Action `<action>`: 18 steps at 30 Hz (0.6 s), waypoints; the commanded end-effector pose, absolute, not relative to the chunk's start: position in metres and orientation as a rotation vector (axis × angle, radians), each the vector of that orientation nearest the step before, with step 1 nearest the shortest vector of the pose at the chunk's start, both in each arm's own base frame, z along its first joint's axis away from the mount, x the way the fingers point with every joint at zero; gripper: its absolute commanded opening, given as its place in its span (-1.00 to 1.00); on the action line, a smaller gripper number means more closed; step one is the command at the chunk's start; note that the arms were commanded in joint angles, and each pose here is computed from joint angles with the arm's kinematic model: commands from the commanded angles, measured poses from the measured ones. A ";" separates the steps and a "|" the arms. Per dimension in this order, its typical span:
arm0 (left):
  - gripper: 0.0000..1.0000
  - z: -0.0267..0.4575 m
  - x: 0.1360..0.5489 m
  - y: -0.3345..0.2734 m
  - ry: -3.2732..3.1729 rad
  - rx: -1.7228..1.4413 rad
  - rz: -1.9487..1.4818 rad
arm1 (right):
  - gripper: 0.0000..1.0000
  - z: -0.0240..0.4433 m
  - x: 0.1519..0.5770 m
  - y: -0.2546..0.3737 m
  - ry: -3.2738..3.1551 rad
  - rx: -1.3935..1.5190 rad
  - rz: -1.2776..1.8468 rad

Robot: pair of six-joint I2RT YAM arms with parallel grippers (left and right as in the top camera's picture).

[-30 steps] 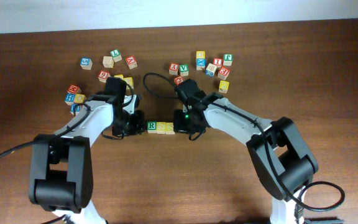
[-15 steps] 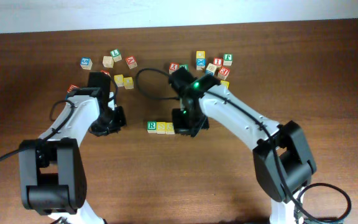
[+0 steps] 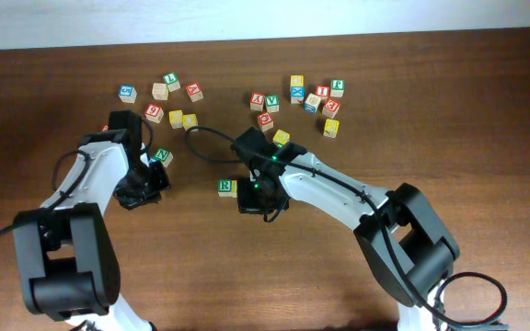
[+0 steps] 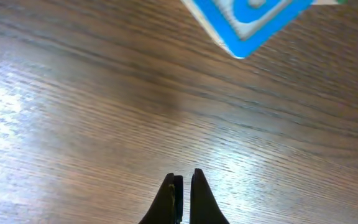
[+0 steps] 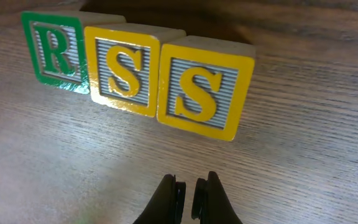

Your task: Spell out RSS

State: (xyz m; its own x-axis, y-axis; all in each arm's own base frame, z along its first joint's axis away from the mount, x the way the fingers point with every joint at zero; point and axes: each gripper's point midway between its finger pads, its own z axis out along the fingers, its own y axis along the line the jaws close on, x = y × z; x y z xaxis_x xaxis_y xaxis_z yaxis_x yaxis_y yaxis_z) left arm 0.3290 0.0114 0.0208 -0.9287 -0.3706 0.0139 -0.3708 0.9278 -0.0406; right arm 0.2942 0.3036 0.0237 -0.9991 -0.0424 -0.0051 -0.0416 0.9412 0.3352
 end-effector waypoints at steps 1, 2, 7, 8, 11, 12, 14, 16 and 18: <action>-1.00 0.033 0.335 0.016 -3.105 0.657 0.055 | -0.92 0.003 0.294 0.297 -3.092 0.039 -0.452; -1.00 0.033 0.335 0.016 -3.105 0.657 0.055 | -0.92 0.001 0.294 0.296 -3.095 0.038 -0.445; -1.00 0.033 0.335 0.016 -3.106 0.657 0.055 | -0.92 0.000 0.297 0.297 -3.108 0.038 -0.445; -1.00 0.033 0.336 0.016 -3.106 0.656 0.055 | -0.92 0.000 0.298 0.297 -3.110 0.038 -0.448; -1.00 0.033 0.336 0.016 -3.106 0.656 0.055 | -0.92 0.000 0.299 0.298 -3.115 0.040 -0.457; -1.00 0.033 0.335 0.016 -3.106 0.656 0.055 | -0.92 0.001 0.300 0.299 -3.118 0.041 -0.462; -1.00 0.033 0.335 0.016 -3.106 0.656 0.055 | -0.92 0.001 0.302 0.299 -3.125 0.042 -0.464; -1.00 0.033 0.335 0.016 -3.106 0.656 0.055 | -0.92 0.000 0.304 0.298 -3.138 0.040 -0.450; -1.00 0.033 0.335 0.016 -3.106 0.656 0.055 | -0.92 0.000 0.305 0.298 -3.142 0.040 -0.449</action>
State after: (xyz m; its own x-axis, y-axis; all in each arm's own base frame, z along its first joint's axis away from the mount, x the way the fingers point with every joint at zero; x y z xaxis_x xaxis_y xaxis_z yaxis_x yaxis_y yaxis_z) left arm 0.3285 0.0126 0.0208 -0.9208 -0.3897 0.0154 -0.3900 0.9201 -0.0368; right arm 0.3041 0.3027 0.0080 -0.9989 -0.0316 -0.0333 -0.0403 0.9509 0.3068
